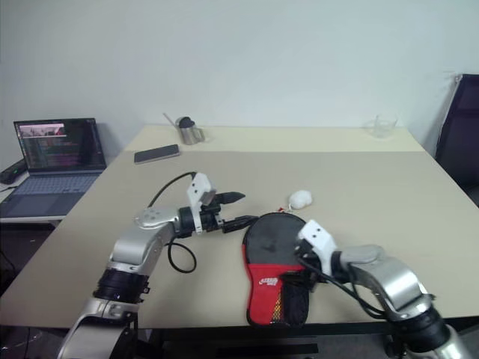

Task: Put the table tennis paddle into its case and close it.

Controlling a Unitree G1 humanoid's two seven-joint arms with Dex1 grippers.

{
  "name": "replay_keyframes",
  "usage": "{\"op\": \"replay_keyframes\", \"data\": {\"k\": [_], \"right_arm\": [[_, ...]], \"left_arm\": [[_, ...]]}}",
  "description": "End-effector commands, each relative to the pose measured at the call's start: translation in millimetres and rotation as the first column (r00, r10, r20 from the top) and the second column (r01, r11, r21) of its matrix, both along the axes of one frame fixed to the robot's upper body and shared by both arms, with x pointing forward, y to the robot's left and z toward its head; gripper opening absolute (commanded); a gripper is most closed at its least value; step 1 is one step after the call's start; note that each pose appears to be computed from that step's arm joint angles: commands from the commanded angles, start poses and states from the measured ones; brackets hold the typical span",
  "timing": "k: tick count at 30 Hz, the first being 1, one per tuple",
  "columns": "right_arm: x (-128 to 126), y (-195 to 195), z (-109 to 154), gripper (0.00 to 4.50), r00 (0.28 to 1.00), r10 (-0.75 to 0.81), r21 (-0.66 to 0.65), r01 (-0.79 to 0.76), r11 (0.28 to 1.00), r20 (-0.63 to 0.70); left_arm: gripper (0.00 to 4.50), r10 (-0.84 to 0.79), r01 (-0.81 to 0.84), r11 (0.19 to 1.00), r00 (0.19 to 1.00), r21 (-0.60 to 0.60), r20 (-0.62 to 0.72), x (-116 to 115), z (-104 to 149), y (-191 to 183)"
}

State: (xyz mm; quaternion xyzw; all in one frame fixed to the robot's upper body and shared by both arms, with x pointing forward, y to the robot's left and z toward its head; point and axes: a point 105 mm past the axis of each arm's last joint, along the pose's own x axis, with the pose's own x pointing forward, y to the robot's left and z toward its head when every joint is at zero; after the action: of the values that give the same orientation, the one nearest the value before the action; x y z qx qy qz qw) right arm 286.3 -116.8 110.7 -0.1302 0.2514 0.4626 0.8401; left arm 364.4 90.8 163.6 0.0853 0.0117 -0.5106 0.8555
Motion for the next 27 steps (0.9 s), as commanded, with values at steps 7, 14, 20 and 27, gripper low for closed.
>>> {"op": "replay_keyframes", "data": {"k": [7,14,20,27], "right_arm": [[62,-30,111,4.5,0.91,-0.277,0.293,0.187,0.938,0.308],[116,-8,116,4.5,0.837,-0.473,0.384,0.355,0.852,0.276],[165,-17,85,4.5,0.698,-0.712,0.407,0.629,0.662,0.079],[185,-7,44,4.5,0.628,-0.776,0.35,0.741,0.574,-0.058]], "left_arm": [[4.49,0.04,-0.04,0.999,0.999,0.01,0.032,12,-20,-64],[4.49,0.087,-0.082,0.995,0.993,0.063,-0.085,14,-64,-74],[4.49,0.117,-0.092,0.985,0.978,0.145,-0.171,6,-101,-64],[4.49,0.057,-0.041,0.995,0.983,0.096,-0.177,-3,-91,-71]]}}
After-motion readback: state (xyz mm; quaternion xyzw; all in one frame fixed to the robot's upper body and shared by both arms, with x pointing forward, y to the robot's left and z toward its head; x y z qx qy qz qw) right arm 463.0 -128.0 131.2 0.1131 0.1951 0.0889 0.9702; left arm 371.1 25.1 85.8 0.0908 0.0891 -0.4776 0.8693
